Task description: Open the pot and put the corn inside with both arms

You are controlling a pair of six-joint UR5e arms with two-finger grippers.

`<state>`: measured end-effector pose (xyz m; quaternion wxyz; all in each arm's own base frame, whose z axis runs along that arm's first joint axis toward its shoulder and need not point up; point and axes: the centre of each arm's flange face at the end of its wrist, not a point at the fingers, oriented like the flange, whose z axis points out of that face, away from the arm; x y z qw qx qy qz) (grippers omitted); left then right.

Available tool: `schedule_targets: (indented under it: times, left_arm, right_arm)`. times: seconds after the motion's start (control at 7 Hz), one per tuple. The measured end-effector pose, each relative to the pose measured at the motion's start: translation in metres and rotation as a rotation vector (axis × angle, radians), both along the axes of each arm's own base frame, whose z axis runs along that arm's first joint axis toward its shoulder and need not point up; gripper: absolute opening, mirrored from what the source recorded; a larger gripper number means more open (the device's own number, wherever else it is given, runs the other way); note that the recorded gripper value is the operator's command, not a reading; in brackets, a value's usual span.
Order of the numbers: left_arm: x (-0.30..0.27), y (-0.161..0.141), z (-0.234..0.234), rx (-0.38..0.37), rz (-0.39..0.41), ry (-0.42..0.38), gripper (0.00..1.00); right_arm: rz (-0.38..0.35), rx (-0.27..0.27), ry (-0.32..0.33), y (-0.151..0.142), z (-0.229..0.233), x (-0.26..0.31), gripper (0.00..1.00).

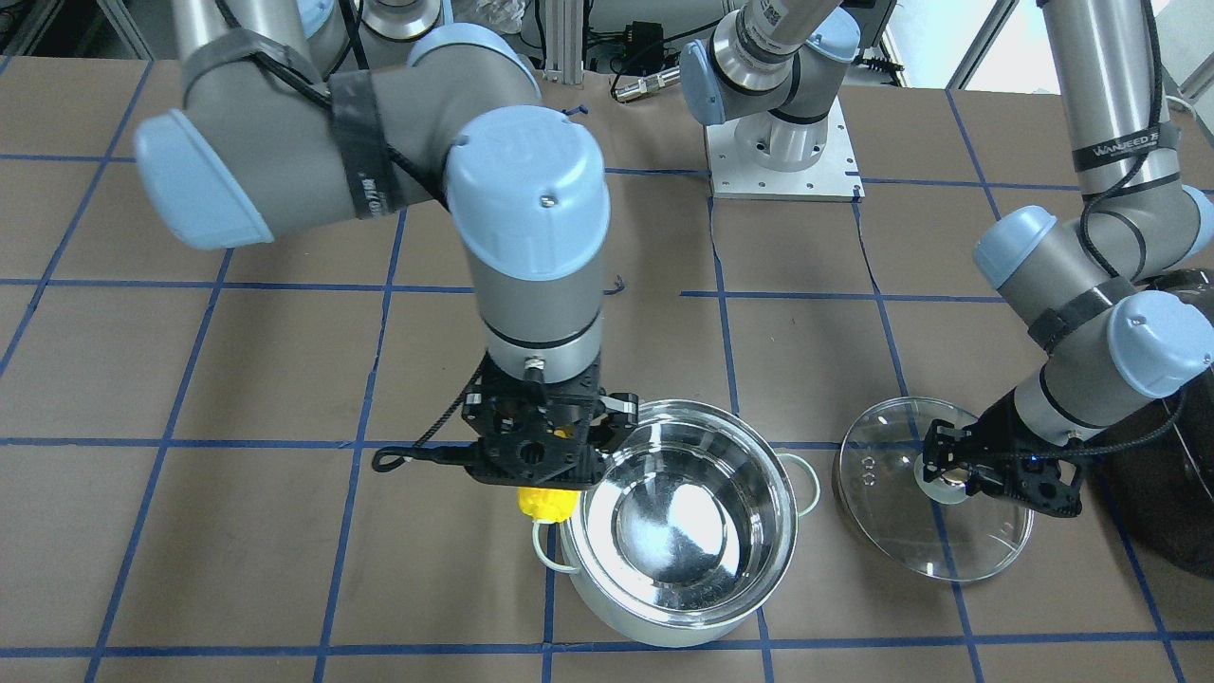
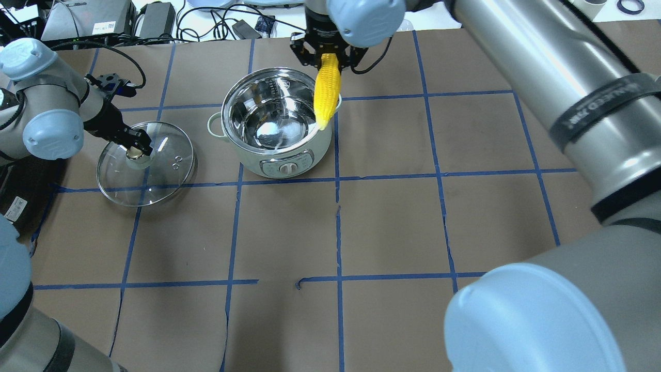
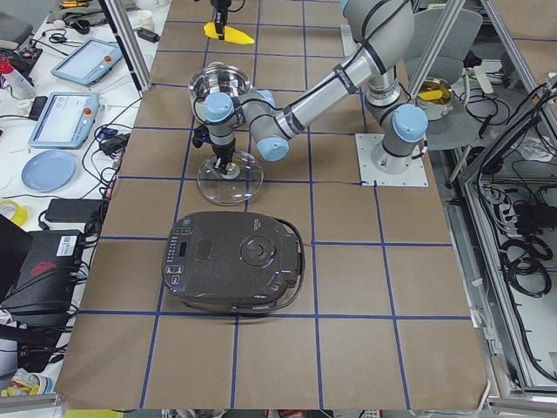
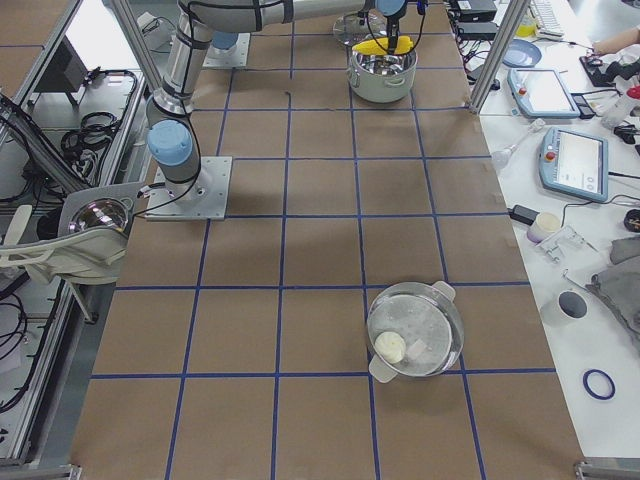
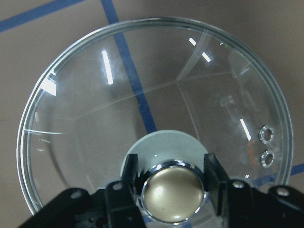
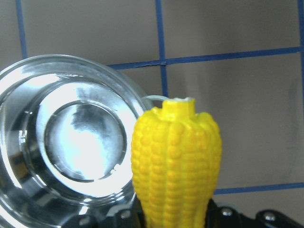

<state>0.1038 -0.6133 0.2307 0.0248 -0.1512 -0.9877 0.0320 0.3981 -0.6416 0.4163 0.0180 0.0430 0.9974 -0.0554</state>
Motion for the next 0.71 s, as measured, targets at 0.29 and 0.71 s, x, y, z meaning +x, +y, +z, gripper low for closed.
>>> schedule_targets:
  times: [0.29, 0.71]
  left_arm:
    - [0.002, -0.001, 0.005, -0.009, -0.009, -0.001, 1.0]
    - [-0.004, -0.004, 0.069, -0.014, -0.019, -0.008, 1.0]
  right_arm:
    - [0.027, -0.03, -0.058, -0.006, -0.02, 0.059, 0.1]
    - [0.125, -0.022, -0.06, -0.016, -0.072, 0.09, 0.18]
